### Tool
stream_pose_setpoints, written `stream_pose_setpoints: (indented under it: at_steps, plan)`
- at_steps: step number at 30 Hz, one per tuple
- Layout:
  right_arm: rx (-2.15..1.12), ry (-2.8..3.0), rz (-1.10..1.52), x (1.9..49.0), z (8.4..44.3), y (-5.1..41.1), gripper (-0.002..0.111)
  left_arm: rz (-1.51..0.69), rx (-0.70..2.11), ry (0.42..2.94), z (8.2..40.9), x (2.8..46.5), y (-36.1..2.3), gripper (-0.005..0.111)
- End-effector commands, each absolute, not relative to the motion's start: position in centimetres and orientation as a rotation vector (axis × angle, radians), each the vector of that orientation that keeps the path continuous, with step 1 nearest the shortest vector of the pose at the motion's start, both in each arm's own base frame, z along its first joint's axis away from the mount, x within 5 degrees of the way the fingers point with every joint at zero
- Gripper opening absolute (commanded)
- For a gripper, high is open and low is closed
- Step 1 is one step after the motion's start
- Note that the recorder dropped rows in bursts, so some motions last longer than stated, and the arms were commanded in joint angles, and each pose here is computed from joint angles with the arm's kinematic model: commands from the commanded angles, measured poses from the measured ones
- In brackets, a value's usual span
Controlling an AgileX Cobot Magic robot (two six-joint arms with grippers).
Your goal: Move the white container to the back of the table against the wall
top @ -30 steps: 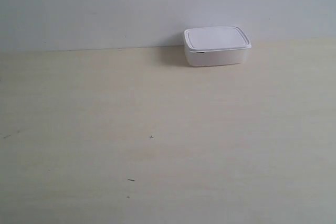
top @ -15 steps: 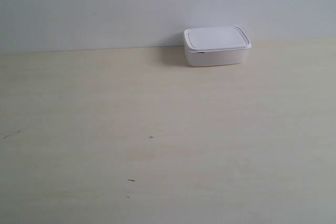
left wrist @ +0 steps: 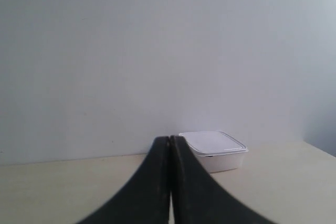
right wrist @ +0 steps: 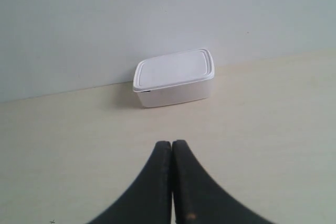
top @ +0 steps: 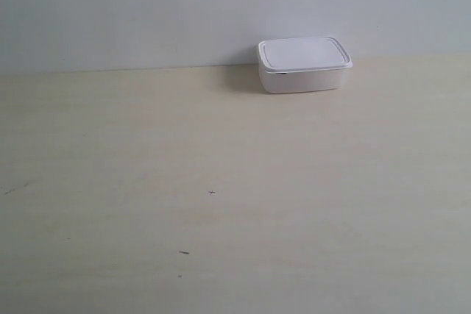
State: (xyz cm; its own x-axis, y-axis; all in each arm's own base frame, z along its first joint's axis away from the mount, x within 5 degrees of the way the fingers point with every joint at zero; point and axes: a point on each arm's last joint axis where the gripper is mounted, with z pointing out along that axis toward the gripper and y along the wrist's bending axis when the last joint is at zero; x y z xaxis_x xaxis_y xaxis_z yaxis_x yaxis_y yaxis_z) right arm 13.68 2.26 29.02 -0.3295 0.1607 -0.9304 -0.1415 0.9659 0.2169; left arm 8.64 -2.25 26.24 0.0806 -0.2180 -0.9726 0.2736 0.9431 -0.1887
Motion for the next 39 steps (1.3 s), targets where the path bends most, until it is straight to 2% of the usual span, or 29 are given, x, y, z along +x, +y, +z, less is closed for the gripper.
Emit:
stream_pose_setpoints:
  at_steps: [1, 14, 23, 32, 39]
  plan:
    - [0.025, 1.882, 0.303, 13.7, 29.0, 2.2, 0.0, -0.373, 0.057, 1.448, 26.1, 8.5, -2.3, 0.0]
    - [0.022, 1.851, 0.303, 13.2, 29.3, 2.1, 0.0, -0.373, 0.057, 1.448, 26.1, 8.5, -2.3, 0.0]
    - [-0.015, 1.689, 0.254, 10.2, 30.5, 1.7, 0.0, -0.387, 0.043, 1.465, 25.8, 8.5, -2.3, 0.0]
    - [-0.143, 1.58, 0.089, 6.2, 26.8, 1.1, 0.0, -0.373, 0.016, 1.433, 26.0, 8.2, -1.8, 0.0]
    - [-0.184, 1.543, 0.025, 5.0, 23.3, 0.9, 0.0, -0.214, -0.158, 1.285, 27.0, 6.5, 0.5, 0.0]
